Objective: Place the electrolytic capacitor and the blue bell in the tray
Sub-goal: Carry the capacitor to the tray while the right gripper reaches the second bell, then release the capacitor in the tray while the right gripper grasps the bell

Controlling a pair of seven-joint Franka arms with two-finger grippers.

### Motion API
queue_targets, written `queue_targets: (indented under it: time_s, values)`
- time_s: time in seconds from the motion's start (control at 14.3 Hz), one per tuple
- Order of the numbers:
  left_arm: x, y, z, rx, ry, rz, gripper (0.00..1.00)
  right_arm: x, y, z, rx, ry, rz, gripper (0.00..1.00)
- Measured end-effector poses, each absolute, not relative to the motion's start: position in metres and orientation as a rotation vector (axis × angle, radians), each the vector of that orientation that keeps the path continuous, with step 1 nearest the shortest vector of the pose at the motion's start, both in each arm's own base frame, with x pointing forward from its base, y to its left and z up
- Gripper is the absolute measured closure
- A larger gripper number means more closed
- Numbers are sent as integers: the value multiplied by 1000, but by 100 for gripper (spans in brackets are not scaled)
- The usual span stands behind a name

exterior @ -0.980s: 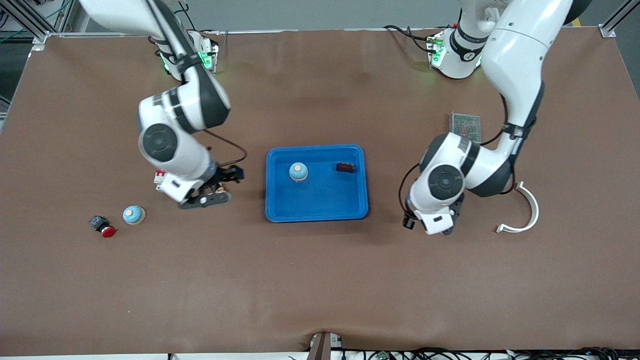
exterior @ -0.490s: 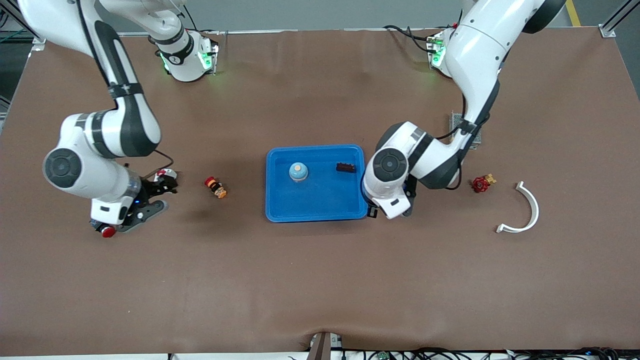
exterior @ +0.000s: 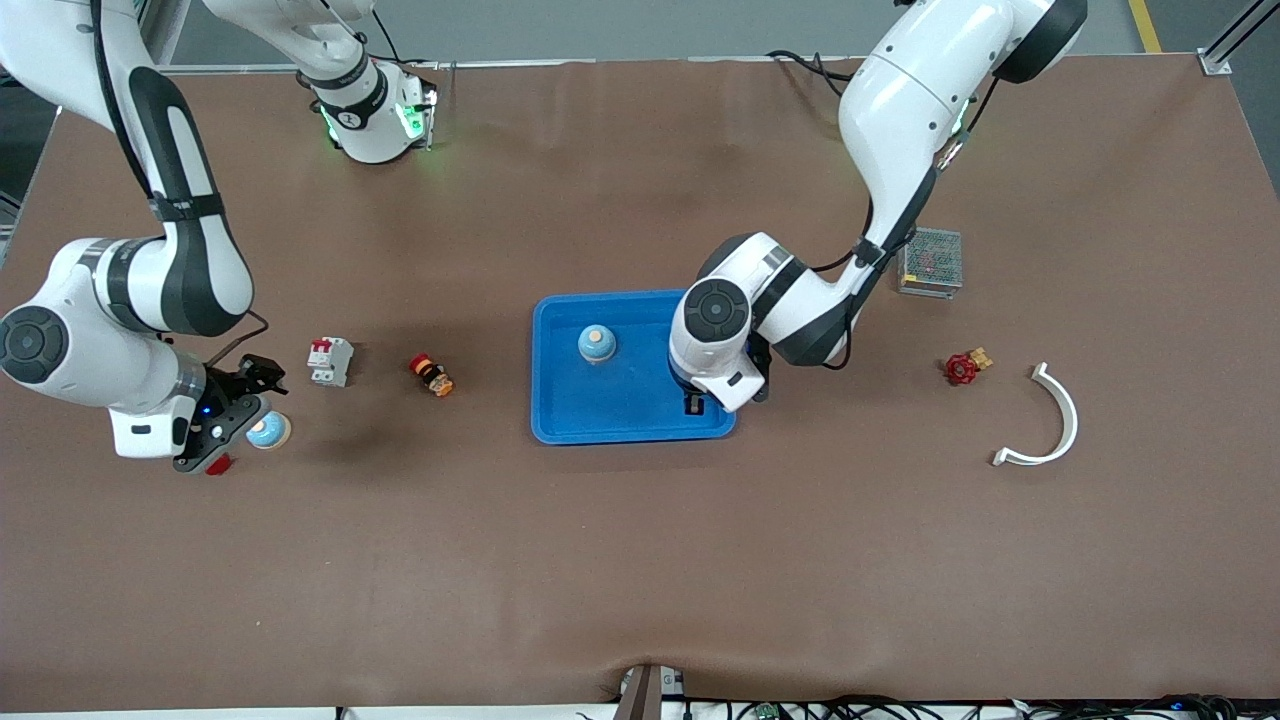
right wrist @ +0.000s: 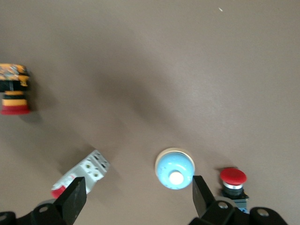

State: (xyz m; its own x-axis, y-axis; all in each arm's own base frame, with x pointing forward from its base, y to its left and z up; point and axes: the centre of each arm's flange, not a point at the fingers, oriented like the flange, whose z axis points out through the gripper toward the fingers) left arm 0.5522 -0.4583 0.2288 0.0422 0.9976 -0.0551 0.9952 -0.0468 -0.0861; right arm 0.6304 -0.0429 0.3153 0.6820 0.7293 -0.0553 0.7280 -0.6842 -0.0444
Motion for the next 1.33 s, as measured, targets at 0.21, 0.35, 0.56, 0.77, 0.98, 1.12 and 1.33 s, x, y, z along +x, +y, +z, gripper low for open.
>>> queue_targets:
  time_s: [0.21, 0.35, 0.56, 0.77, 0.98, 1.12, 1.33]
  values:
    - [549, -460, 211, -2232, -2150, 169, 66, 635, -63, 289, -2859, -1285, 78, 0]
    - [548, -460, 200, -2221, -2147, 176, 66, 636, -74, 269, -2860, -1292, 74, 0]
    - [550, -458, 197, -2214, -2150, 174, 66, 637, -74, 254, -2860, -1299, 69, 0]
    - [553, -457, 199, -2220, -2155, 171, 42, 639, -75, 242, -2866, -1305, 53, 0]
    - [555, -459, 204, -2247, -2143, 148, 13, 638, -78, 234, -2863, -1313, 56, 0]
    - [557, -457, 208, -2295, -2076, 68, 0, 638, -84, 232, -2857, -1326, 57, 0]
    - [557, -452, 220, -2367, -1922, -39, 0, 634, -97, 227, -2843, -1345, 66, 0]
